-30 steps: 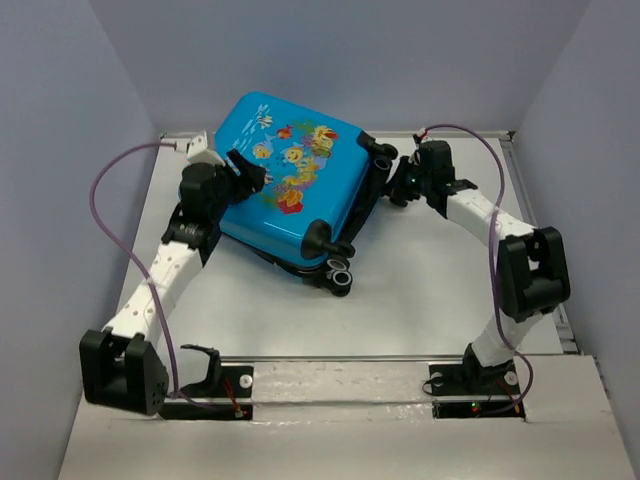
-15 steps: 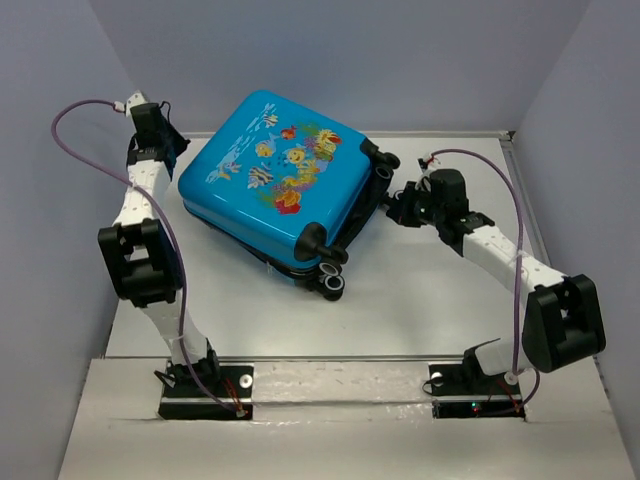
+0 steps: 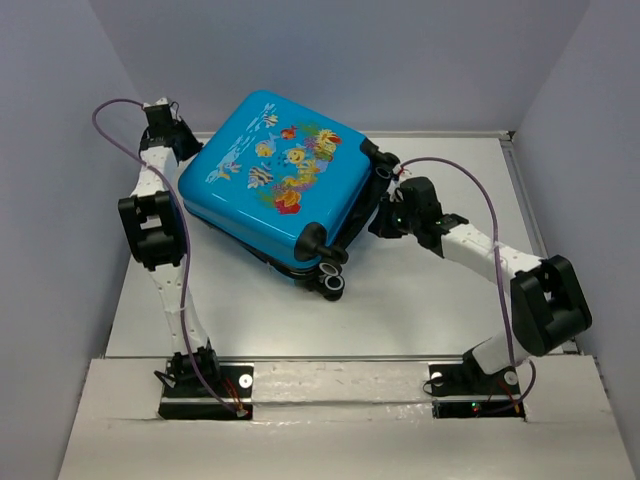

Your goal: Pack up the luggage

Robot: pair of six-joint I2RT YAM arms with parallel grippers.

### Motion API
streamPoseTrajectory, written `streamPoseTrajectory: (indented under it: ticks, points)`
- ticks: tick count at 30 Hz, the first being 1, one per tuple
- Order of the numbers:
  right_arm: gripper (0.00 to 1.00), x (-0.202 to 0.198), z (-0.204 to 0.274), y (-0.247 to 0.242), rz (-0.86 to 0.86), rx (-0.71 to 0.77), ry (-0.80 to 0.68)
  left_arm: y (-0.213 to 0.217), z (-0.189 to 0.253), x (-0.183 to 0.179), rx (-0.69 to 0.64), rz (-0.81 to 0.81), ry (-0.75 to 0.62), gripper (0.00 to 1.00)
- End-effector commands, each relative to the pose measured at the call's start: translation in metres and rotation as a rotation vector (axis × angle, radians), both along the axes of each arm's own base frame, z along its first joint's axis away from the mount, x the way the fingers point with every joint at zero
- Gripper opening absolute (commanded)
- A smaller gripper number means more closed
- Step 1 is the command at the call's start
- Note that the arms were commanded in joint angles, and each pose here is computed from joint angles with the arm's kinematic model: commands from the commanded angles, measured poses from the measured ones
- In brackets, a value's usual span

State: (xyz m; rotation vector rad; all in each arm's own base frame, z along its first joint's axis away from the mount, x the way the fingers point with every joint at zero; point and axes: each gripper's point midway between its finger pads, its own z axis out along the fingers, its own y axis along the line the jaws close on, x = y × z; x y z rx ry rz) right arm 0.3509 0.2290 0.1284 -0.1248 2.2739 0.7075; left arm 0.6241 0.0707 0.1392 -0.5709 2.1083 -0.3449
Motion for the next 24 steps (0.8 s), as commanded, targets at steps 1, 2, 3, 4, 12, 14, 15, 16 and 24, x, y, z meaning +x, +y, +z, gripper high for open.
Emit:
streamPoseTrajectory:
  ticks: [1, 2, 3, 4, 12, 14, 15, 16, 24]
  points:
    - [0.07, 0.028, 0.025, 0.007, -0.02, 0.006, -0.079, -0.049, 0.006, -0.005, -0.05, -0.177, -0.032, 0.06]
    - [0.07, 0.03, 0.025, 0.008, -0.02, 0.002, -0.078, -0.055, 0.006, -0.007, -0.057, -0.191, -0.032, 0.06]
    - [0.07, 0.037, 0.03, 0.008, -0.031, -0.005, -0.097, -0.063, 0.01, -0.01, -0.06, -0.207, -0.039, 0.06]
    - [0.07, 0.042, 0.025, 0.008, -0.037, -0.019, -0.092, -0.069, -0.003, -0.018, -0.072, -0.216, -0.008, 0.06]
    - [0.07, 0.081, 0.026, 0.02, -0.064, -0.016, -0.1, -0.09, -0.015, -0.106, -0.187, -0.096, 0.003, 0.06]
    - [0.07, 0.087, 0.029, 0.025, -0.049, -0.012, -0.11, -0.099, -0.023, -0.133, -0.222, -0.083, 0.005, 0.06]
    - [0.07, 0.089, 0.03, 0.027, -0.041, -0.009, -0.115, -0.104, -0.023, -0.138, -0.24, -0.076, -0.016, 0.06]
    - [0.07, 0.091, 0.033, 0.028, -0.035, -0.009, -0.122, -0.108, -0.042, -0.158, -0.244, -0.061, 0.03, 0.06]
    - [0.07, 0.112, 0.056, 0.053, 0.132, -0.026, -0.213, -0.161, -0.028, -0.236, -0.216, -0.089, -0.019, 0.06]
